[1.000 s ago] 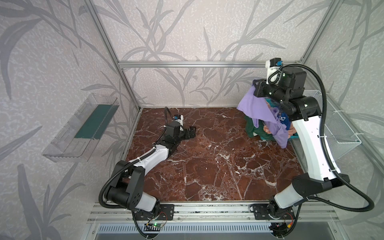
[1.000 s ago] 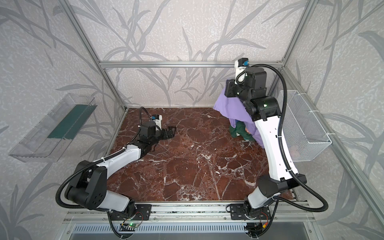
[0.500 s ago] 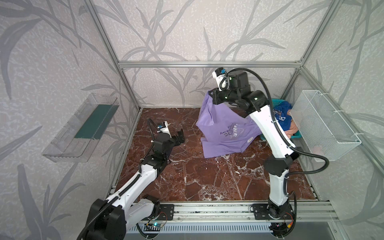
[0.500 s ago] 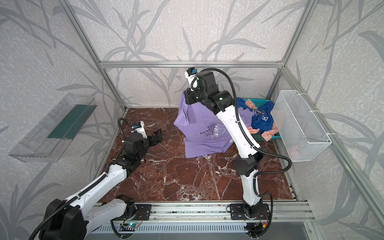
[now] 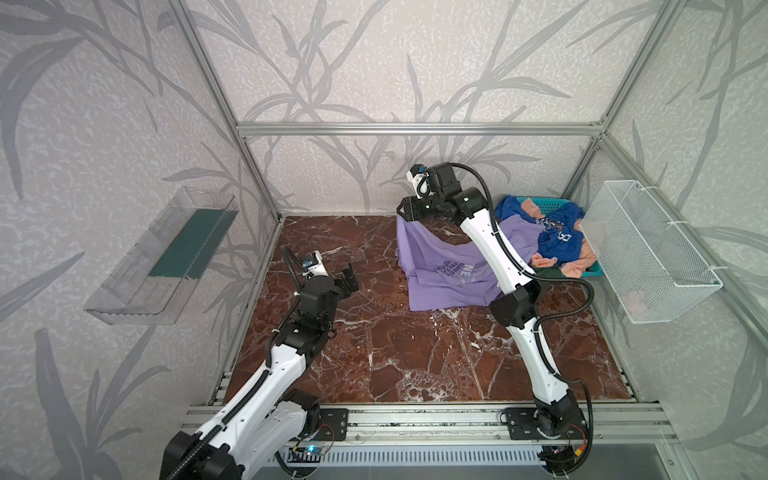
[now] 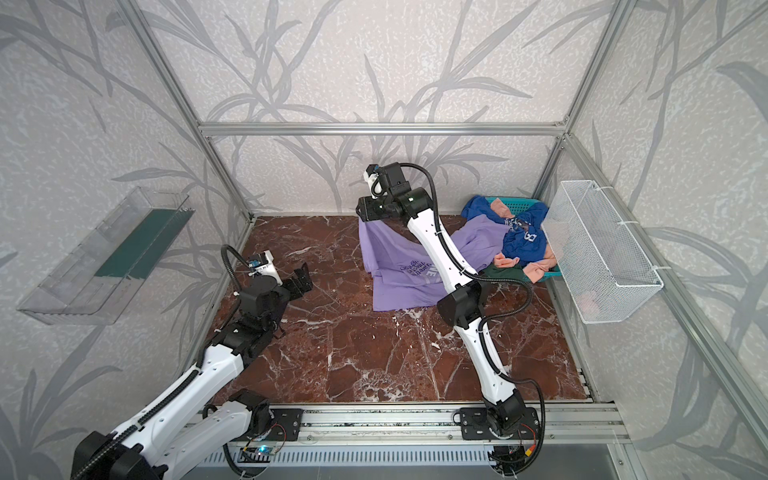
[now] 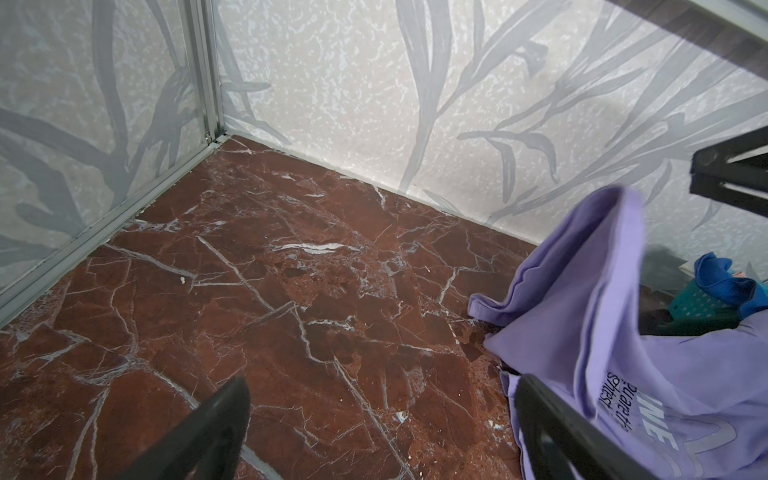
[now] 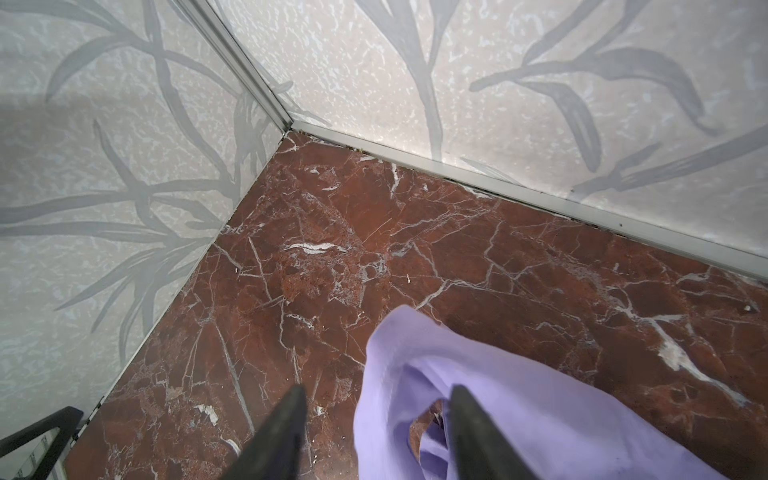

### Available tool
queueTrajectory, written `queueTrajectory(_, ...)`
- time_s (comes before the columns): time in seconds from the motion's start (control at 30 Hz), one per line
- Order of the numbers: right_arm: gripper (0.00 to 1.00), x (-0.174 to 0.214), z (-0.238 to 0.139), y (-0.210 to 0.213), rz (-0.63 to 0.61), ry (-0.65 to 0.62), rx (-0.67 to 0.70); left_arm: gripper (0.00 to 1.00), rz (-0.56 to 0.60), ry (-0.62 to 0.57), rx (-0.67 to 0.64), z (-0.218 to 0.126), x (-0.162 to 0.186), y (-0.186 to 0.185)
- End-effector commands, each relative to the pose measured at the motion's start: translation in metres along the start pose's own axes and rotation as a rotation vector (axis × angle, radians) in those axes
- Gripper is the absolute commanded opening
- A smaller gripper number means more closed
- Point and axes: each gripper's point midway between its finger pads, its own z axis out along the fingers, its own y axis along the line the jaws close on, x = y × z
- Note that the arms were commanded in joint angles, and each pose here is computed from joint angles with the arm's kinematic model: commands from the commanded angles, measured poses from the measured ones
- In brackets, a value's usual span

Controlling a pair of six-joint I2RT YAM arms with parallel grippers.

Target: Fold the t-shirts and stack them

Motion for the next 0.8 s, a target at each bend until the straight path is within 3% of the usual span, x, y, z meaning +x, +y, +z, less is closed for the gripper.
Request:
queueTrajectory(0.0,0.99,-0.012,-0.03,-0.028,0.064,-0.011,0.042,0.99,0.023,0.048,0.016,0.008,0.004,-0.009)
queueTrajectory(0.2,0.99,0.011,-0.079,-0.055,0.019,0.064,0.227,0.99,0.032,0.1,0.077,0.028,0.012,-0.029)
queueTrajectory(0.37,0.99,0.068,-0.102,-0.068,0.086,0.142,0.291,0.99,0.036,0.215,0.141,0.056,0.031,-0.054)
queueTrajectory(0.6,0.99,0.14,-0.152,-0.089,0.191,-0.065,0.345,0.99,-0.003,0.378,0.224,0.094,0.063,-0.086)
queueTrajectory(0.77,0.99,0.19,-0.176,-0.116,0.297,-0.023,0.42,0.99,-0.015,0.463,0.241,0.115,0.085,-0.098)
